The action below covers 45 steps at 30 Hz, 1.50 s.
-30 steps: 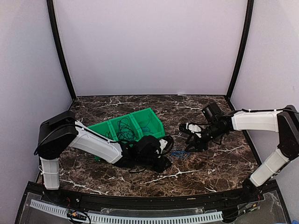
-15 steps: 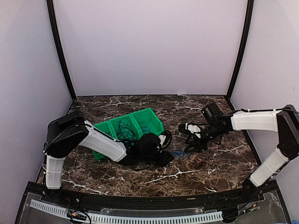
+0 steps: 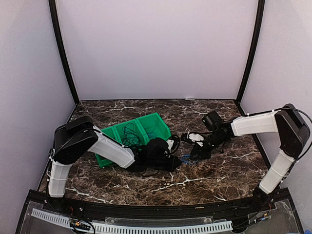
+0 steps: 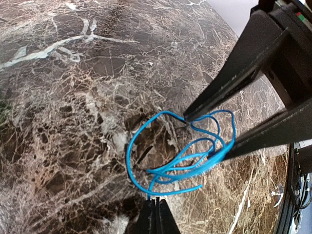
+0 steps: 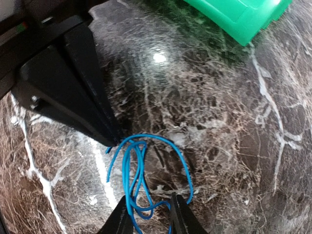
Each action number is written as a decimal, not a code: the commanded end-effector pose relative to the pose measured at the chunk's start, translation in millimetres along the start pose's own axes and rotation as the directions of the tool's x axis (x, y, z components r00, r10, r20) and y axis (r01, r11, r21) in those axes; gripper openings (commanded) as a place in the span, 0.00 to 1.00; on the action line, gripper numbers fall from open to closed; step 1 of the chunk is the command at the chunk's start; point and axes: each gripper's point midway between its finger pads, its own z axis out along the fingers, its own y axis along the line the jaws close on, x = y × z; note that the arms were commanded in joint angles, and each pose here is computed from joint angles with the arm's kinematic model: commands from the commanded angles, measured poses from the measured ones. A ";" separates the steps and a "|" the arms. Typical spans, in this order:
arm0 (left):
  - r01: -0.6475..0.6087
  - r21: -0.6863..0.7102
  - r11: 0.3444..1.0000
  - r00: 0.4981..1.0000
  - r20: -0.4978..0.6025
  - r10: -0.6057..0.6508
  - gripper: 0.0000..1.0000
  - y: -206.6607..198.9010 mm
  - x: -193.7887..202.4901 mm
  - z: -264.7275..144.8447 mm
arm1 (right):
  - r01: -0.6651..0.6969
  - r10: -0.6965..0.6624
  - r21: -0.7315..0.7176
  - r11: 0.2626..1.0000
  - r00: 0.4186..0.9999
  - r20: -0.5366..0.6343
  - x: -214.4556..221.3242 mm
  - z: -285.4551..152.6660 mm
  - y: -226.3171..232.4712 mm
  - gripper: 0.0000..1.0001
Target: Untangle the cables
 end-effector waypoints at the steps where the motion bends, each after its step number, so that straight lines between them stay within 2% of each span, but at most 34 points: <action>1: -0.005 -0.055 0.998 0.995 -0.098 0.000 0.00 18.5 28.1 -0.5 | 0.010 -0.014 0.103 0.995 0.999 0.039 -20.6 -11.5 -18.5 0.24; 5: -0.003 -0.073 0.997 0.994 -0.106 -0.005 0.00 23.4 29.8 -12.5 | -0.001 -0.008 0.130 0.992 0.998 0.067 -23.3 -25.4 -24.2 0.16; 10: 0.008 -0.103 0.995 0.997 -0.079 -0.017 0.00 31.0 19.4 -35.3 | -0.058 0.033 0.165 0.985 0.989 0.146 -28.8 -53.6 -40.4 0.15; 13: 0.017 -0.124 0.992 0.998 -0.061 -0.024 0.00 38.5 15.7 -46.8 | -0.069 0.041 0.138 0.988 0.979 0.200 -33.7 -65.7 -36.9 0.13; 15: 0.011 -0.118 0.993 0.999 -0.043 -0.016 0.00 36.8 10.5 -49.4 | -0.057 0.032 0.108 0.993 0.975 0.222 -36.2 -66.7 -30.0 0.08; 16: 0.006 -0.106 0.994 0.999 -0.040 -0.010 0.01 34.1 8.9 -49.0 | -0.054 0.031 0.094 0.994 0.974 0.226 -36.4 -65.4 -27.7 0.06; 17: 0.000 -0.094 0.996 1.000 -0.028 -0.003 0.07 31.1 5.0 -48.2 | -0.054 0.035 0.081 0.995 0.975 0.221 -35.0 -63.2 -26.0 0.07; 21: 0.008 -0.093 0.996 1.000 -0.016 -0.009 0.24 28.6 -0.6 -44.6 | -0.049 0.043 0.029 0.998 0.982 0.183 -27.8 -51.2 -20.7 0.22; 24: 0.009 -0.086 0.996 1.000 -0.009 -0.010 0.28 25.8 -4.2 -44.3 | -0.028 0.027 0.007 1.000 0.988 0.154 -23.8 -43.7 -15.3 0.35; 27: 0.009 -0.080 0.997 1.000 -0.015 -0.010 0.29 24.1 -3.5 -44.2 | -0.019 0.017 0.016 1.000 0.992 0.128 -20.2 -37.9 -15.3 0.39; 31: 0.007 -0.069 0.998 1.000 -0.020 -0.009 0.30 22.1 -1.7 -45.4 | -0.024 0.021 0.034 0.999 0.996 0.087 -13.2 -29.7 -19.0 0.40; 35: 0.001 -0.051 0.999 1.000 -0.008 -0.002 0.31 18.7 -2.3 -46.7 | -0.034 0.031 0.049 0.998 0.998 0.060 -7.9 -24.3 -23.4 0.36; 38: -0.008 -0.044 0.999 1.000 0.008 0.009 0.32 16.1 -6.5 -46.8 | -0.039 0.036 0.059 0.997 0.998 0.051 -7.2 -23.1 -25.8 0.27; 40: -0.014 -0.044 0.999 1.000 0.015 0.015 0.32 15.3 -8.7 -46.5 | -0.039 0.036 0.067 0.997 0.998 0.049 -7.0 -23.2 -27.0 0.25; 45: -0.026 -0.032 0.999 0.999 0.035 0.027 0.33 11.2 -15.3 -46.5 | -0.039 0.036 0.073 0.997 0.998 0.045 -6.0 -23.7 -27.4 0.06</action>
